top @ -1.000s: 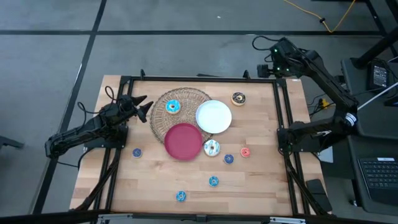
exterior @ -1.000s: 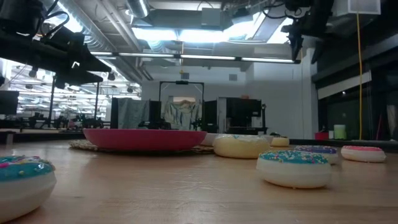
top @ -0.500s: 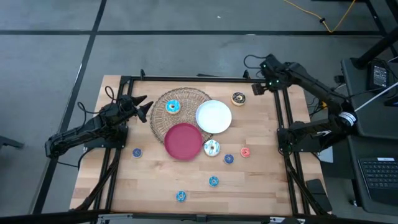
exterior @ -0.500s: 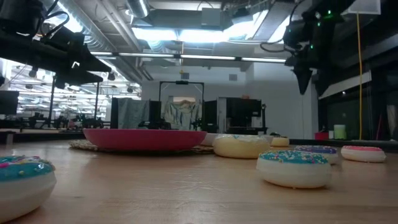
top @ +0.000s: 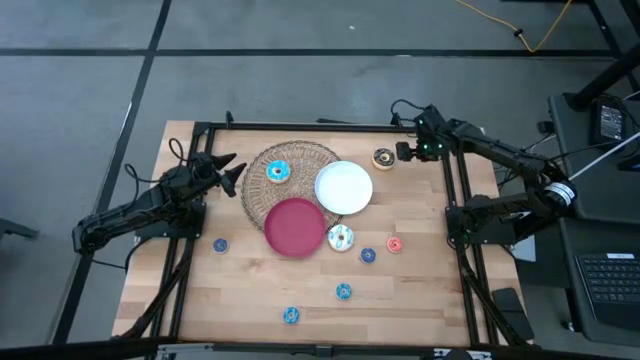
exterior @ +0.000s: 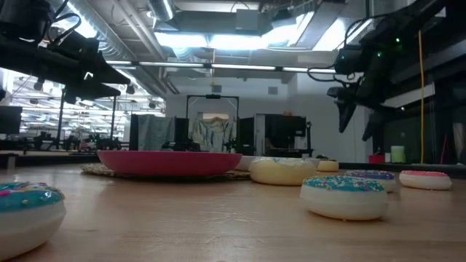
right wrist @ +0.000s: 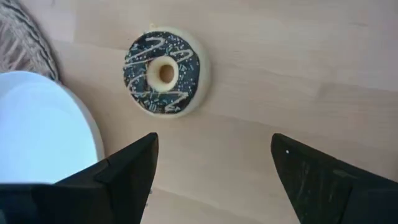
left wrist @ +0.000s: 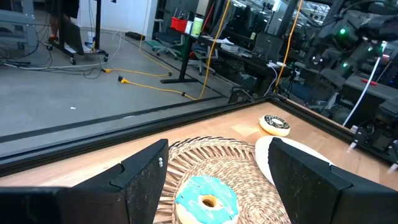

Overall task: Pick & Place donuts
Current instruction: Put the black donut on the white plate

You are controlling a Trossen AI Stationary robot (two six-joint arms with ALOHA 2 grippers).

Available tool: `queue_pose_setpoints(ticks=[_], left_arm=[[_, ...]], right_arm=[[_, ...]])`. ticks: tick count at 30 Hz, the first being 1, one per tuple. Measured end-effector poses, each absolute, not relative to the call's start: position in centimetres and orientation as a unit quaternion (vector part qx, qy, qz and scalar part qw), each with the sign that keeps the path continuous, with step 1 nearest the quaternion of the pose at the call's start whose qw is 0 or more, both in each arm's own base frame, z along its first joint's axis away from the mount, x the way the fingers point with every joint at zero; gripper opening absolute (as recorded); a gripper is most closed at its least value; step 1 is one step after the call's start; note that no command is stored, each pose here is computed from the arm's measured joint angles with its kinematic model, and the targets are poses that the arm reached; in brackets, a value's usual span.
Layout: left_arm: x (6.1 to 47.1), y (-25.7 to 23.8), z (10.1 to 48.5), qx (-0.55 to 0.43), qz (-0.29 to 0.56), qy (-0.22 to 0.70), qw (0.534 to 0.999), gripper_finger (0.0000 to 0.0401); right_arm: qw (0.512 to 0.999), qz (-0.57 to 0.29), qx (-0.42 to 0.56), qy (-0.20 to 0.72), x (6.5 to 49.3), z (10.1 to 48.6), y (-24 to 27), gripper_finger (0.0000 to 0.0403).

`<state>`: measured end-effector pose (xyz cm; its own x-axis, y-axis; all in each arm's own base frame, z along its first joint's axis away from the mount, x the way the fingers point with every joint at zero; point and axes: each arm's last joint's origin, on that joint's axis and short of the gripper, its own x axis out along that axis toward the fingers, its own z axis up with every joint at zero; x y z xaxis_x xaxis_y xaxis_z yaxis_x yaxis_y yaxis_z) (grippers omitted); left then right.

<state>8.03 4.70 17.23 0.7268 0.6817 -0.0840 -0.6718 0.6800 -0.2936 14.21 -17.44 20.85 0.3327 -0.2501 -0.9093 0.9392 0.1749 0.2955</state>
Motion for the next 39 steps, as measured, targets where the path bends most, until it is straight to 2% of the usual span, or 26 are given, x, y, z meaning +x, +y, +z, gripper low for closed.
queue_pose_setpoints(ticks=[11, 34, 39], left_arm=[[8.0, 4.7, 17.2, -0.154, 0.369, -0.016, 0.916, 0.0267], [8.0, 4.7, 17.2, -0.154, 0.369, -0.016, 0.916, 0.0267], [8.0, 4.7, 17.2, -0.154, 0.369, -0.016, 0.916, 0.0267]], right_arm=[[0.679, -0.462, 0.496, 0.281, 14.3, 17.5, -17.5, 0.0313], [0.685, -0.441, 0.510, 0.276, 15.7, 13.6, -19.1, 0.0312], [0.687, -0.439, 0.510, 0.274, 15.9, 13.3, -19.3, 0.0290]])
